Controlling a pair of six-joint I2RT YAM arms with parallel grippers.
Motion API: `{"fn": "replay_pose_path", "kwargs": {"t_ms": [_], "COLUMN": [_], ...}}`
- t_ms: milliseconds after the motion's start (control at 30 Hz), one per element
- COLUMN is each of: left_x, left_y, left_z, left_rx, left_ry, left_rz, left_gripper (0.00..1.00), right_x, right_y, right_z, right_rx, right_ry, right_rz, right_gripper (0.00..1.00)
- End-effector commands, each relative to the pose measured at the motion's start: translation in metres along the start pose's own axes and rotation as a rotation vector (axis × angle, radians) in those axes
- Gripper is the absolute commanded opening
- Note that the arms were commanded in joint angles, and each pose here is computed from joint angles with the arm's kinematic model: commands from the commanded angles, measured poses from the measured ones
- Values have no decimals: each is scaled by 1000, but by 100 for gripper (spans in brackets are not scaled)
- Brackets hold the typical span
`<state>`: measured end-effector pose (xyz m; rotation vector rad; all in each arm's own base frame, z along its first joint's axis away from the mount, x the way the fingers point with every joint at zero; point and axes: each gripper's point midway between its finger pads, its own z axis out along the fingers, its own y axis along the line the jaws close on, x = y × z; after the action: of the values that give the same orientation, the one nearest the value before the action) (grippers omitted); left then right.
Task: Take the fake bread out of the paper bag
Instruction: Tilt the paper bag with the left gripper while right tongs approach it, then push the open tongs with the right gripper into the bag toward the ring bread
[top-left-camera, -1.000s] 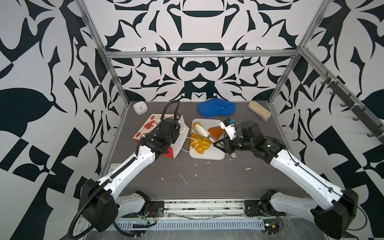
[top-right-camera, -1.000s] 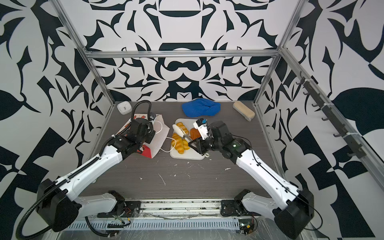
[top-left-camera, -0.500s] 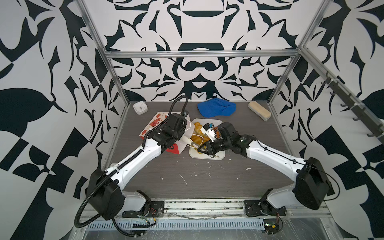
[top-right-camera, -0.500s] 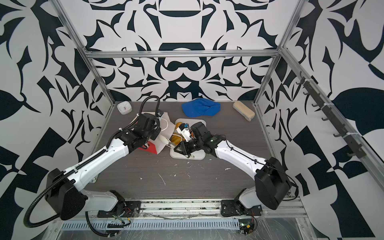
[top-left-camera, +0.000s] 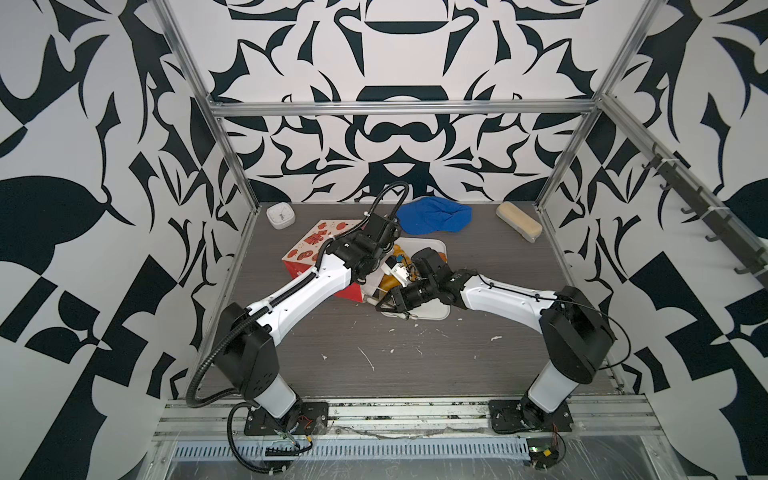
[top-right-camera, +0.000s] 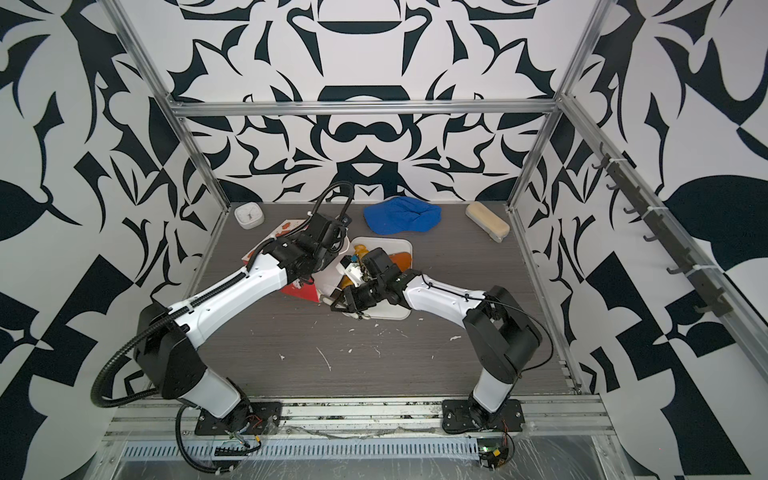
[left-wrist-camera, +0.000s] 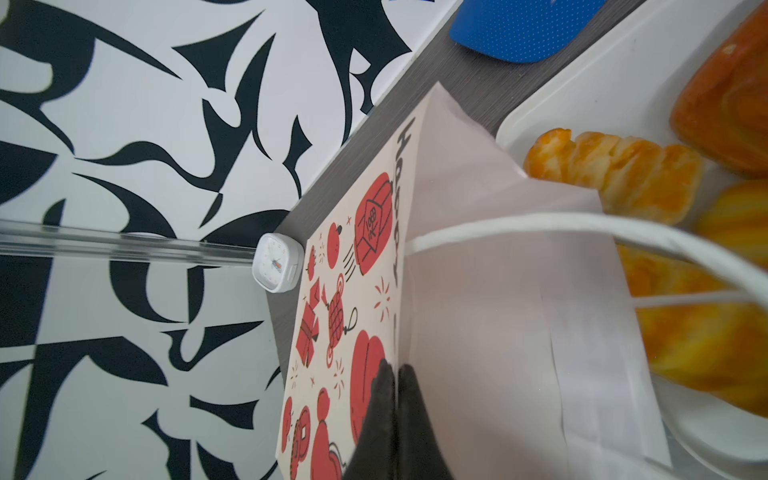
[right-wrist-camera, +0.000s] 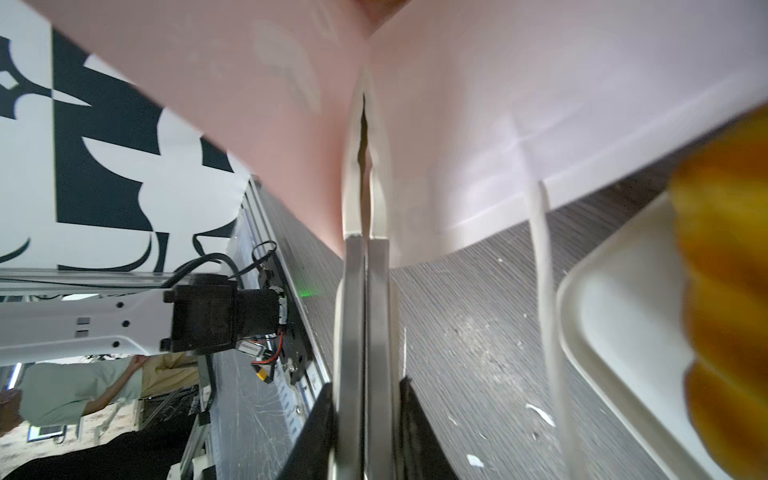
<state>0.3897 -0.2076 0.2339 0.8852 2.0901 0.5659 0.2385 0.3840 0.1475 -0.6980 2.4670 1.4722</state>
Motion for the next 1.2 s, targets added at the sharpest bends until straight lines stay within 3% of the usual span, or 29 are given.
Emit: {"fn": "replay_pose_path", "kwargs": {"t_ms": [0, 400, 733, 1167], "left_x": [-11, -52, -49, 2], "left_y": [8, 11, -1, -6], "left_z": [-4, 3, -13, -41], "left_rx": [-77, -198, -82, -45], "left_ry": [37, 54, -82, -257], "left_rz": [113, 306, 173, 28], "left_gripper": [0, 0, 0, 0], "right_x": [-27, -38, -36, -18], "right_y": [45, 52, 31, -26], "right_z": [0, 11, 17, 4], "right_rx": [-179, -263, -165, 203], "right_ry": [-50, -56, -51, -17], "right_rz": [-48, -14, -6, -56], "right_gripper": [25, 25, 25, 24]}}
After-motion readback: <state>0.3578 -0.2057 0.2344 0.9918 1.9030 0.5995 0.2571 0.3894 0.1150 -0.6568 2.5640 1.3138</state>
